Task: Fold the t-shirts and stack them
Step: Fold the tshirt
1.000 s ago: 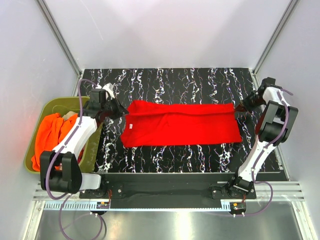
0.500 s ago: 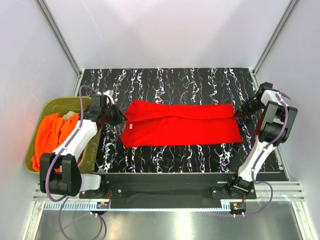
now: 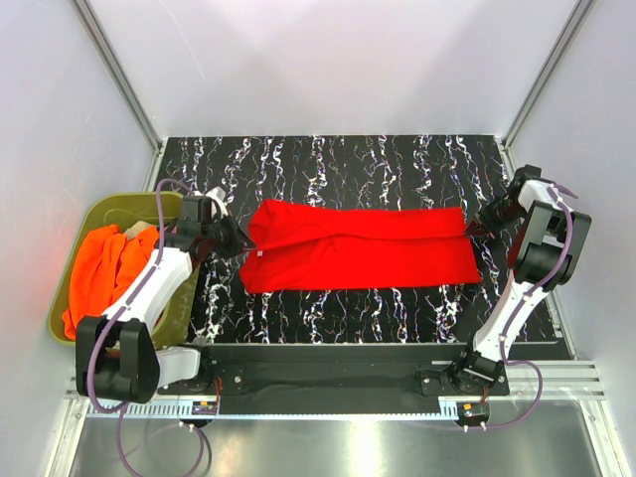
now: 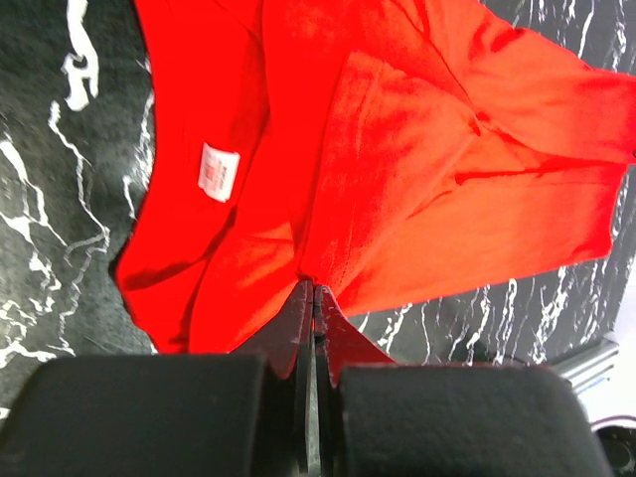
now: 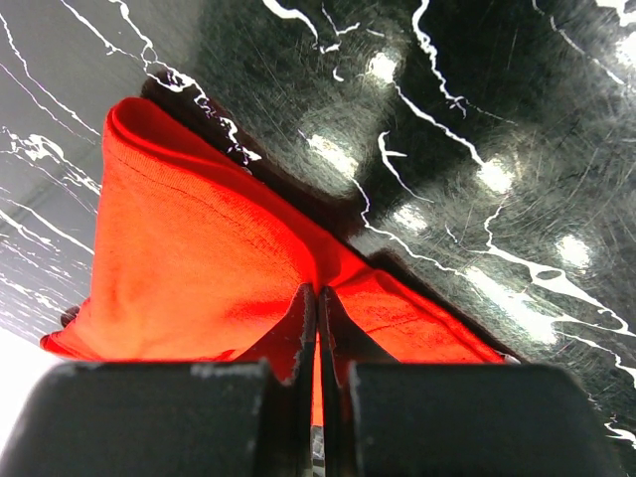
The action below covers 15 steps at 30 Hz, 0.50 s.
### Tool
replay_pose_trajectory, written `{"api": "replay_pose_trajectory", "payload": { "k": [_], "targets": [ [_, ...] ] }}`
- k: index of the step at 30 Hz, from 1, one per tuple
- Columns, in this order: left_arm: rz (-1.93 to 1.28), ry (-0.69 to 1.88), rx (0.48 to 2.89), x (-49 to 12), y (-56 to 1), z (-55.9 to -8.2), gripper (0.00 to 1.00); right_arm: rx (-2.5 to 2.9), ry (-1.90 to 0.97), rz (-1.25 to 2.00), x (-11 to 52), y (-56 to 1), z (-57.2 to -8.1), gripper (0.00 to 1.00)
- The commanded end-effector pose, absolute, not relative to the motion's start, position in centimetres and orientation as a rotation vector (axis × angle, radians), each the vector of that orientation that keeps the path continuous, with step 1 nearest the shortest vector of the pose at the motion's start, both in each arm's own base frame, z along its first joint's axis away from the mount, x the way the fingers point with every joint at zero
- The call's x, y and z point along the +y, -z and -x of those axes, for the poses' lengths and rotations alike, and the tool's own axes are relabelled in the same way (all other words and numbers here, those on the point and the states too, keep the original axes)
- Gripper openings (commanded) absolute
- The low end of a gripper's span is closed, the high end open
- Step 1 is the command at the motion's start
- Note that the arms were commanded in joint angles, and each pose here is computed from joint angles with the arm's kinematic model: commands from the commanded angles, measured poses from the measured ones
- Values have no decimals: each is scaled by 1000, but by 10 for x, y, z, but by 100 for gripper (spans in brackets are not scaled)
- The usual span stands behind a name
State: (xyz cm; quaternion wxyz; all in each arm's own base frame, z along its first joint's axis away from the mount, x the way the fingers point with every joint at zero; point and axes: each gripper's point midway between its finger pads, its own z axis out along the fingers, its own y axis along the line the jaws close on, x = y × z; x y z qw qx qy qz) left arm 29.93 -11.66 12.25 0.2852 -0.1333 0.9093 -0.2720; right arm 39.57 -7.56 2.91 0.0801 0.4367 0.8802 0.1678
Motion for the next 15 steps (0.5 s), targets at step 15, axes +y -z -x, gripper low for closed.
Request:
{"api": "replay_pose_trajectory", "payload": {
  "k": [15],
  "targets": [
    [281, 808, 2460, -136, -122, -264, 0, 2606, -442, -1267, -89, -44, -400, 1]
  ]
}}
